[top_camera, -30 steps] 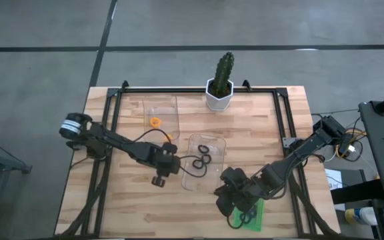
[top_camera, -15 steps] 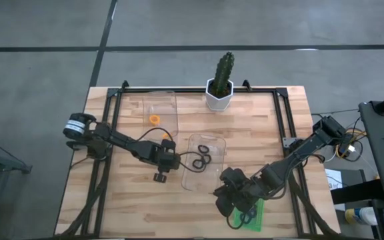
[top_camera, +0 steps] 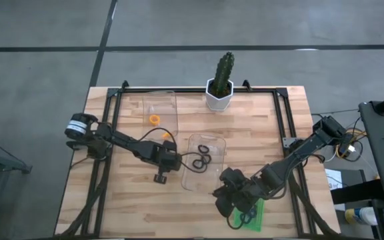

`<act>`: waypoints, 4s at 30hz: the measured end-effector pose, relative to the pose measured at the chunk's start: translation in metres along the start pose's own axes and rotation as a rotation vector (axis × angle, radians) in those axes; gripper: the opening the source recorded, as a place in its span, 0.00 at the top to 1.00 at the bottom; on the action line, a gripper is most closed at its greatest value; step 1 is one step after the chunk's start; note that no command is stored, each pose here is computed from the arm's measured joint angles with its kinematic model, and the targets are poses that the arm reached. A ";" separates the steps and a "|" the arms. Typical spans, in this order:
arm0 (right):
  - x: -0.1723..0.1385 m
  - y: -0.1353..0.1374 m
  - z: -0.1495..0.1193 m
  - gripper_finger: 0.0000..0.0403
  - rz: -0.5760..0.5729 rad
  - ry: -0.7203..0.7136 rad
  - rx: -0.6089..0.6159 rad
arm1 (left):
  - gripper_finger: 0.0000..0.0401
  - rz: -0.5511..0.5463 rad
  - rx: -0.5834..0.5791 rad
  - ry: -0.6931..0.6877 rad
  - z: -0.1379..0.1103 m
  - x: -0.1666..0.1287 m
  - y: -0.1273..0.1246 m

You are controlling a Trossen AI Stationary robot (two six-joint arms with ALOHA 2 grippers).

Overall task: Sort spring keychains
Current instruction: Put the yellow spring keychain into the top transparent bin, then return to Home Position

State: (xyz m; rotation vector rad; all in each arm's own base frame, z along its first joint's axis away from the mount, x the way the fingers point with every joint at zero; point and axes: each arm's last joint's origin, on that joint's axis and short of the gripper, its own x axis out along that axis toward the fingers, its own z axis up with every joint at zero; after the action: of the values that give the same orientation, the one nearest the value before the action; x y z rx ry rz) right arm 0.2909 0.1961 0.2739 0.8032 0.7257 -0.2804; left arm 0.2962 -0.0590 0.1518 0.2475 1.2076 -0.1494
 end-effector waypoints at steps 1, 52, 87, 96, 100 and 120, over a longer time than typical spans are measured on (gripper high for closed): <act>0.000 0.000 0.000 0.87 0.000 0.000 -0.001 | 0.96 -0.001 -0.002 -0.004 0.001 -0.001 0.000; -0.011 -0.018 0.080 0.87 -0.007 -0.187 -0.191 | 0.70 0.081 -0.769 -0.595 -0.075 -0.199 0.122; -0.071 -0.170 0.049 0.87 0.066 -0.389 -0.459 | 0.70 -0.127 -0.585 -1.258 -0.152 -0.158 0.048; -0.060 -0.214 0.020 0.87 0.054 -0.369 -0.458 | 0.70 -0.264 -0.484 -1.201 -0.160 -0.126 0.041; -0.060 -0.224 0.013 0.87 0.147 -0.468 -0.520 | 0.70 -0.228 -0.397 -1.310 -0.160 -0.127 0.041; -0.067 -0.261 -0.007 0.87 0.303 -0.722 -0.550 | 0.70 -0.207 -0.236 -1.383 -0.176 -0.096 0.032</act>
State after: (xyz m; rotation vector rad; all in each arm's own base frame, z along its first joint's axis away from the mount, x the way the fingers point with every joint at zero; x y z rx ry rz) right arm 0.1112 0.0228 0.1717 0.2370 -0.0185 -0.0714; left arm 0.1115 0.0172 0.1863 -0.1978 -0.1373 -0.2877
